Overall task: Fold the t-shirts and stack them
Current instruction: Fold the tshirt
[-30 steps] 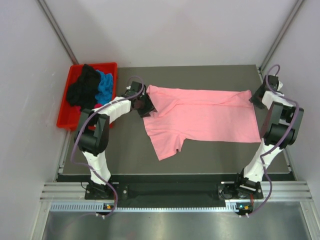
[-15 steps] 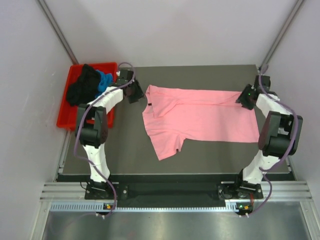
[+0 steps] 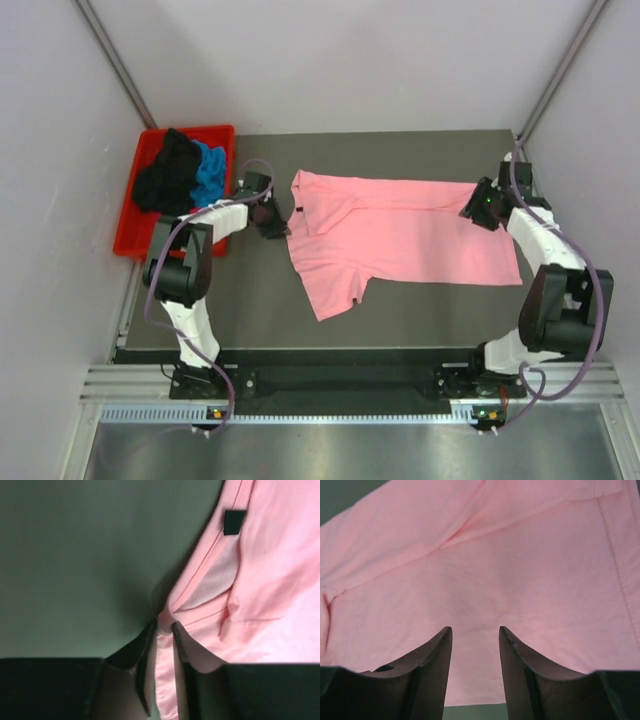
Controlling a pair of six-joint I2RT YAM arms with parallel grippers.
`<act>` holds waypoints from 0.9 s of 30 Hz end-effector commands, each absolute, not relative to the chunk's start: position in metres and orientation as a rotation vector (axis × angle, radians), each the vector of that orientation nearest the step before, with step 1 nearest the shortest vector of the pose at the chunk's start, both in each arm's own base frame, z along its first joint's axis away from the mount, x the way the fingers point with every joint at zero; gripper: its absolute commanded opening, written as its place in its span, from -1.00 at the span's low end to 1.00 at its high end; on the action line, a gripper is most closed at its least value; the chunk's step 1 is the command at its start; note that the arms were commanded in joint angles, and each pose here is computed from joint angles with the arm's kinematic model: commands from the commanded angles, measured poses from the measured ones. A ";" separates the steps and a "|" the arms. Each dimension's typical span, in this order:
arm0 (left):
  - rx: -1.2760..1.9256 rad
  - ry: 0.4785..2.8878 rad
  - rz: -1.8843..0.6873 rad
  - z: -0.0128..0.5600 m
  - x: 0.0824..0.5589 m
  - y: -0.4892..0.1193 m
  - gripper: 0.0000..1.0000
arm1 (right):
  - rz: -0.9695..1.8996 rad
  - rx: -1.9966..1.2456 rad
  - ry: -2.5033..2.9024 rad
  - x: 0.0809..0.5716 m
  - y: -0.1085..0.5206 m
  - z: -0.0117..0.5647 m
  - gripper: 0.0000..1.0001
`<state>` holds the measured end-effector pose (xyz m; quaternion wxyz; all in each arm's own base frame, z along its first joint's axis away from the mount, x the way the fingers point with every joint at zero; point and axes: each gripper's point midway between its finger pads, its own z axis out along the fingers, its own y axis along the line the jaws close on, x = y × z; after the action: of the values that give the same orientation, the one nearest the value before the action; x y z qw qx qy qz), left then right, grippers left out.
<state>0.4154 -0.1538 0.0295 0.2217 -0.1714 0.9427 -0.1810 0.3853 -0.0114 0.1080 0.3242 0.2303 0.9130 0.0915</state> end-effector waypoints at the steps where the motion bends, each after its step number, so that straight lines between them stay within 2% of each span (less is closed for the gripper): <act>1: -0.494 2.641 -0.534 0.015 0.391 -0.157 -0.54 | 0.251 0.582 2.308 0.382 -0.010 0.139 -0.14; 2: -0.498 2.648 -0.518 0.015 0.387 -0.154 -0.78 | 0.252 0.582 2.306 0.381 -0.007 0.140 -0.14; 4: -0.505 2.664 -0.465 0.016 0.384 -0.148 -1.00 | 0.255 0.584 2.309 0.381 -0.005 0.140 -0.15; 11: -0.559 2.622 -0.266 0.038 0.364 -0.115 -1.00 | 0.206 0.579 2.288 0.379 -0.011 0.146 -0.16; 14: -0.569 2.630 -0.263 0.042 0.358 -0.113 -1.00 | 0.156 0.576 2.289 0.384 -0.019 0.143 -0.15; 15: -0.570 2.634 -0.269 0.043 0.358 -0.114 -0.90 | 0.136 0.577 2.289 0.387 -0.023 0.142 -0.15; 18: -0.565 2.620 -0.268 0.056 0.366 -0.115 -0.29 | 0.084 0.588 2.278 0.408 -0.040 0.140 -0.12; 22: -0.504 2.536 -0.241 0.084 0.404 -0.114 -0.07 | 0.076 0.515 2.227 0.453 -0.056 0.154 -0.06; 27: -0.402 2.402 -0.323 0.119 0.479 -0.132 -0.09 | 0.088 0.489 2.254 0.494 -0.076 0.135 -0.04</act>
<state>0.4370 -0.1266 0.0976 0.2847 -0.1806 0.9350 -0.1099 0.4626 -0.0589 0.1179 0.3665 0.2122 0.9052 0.0342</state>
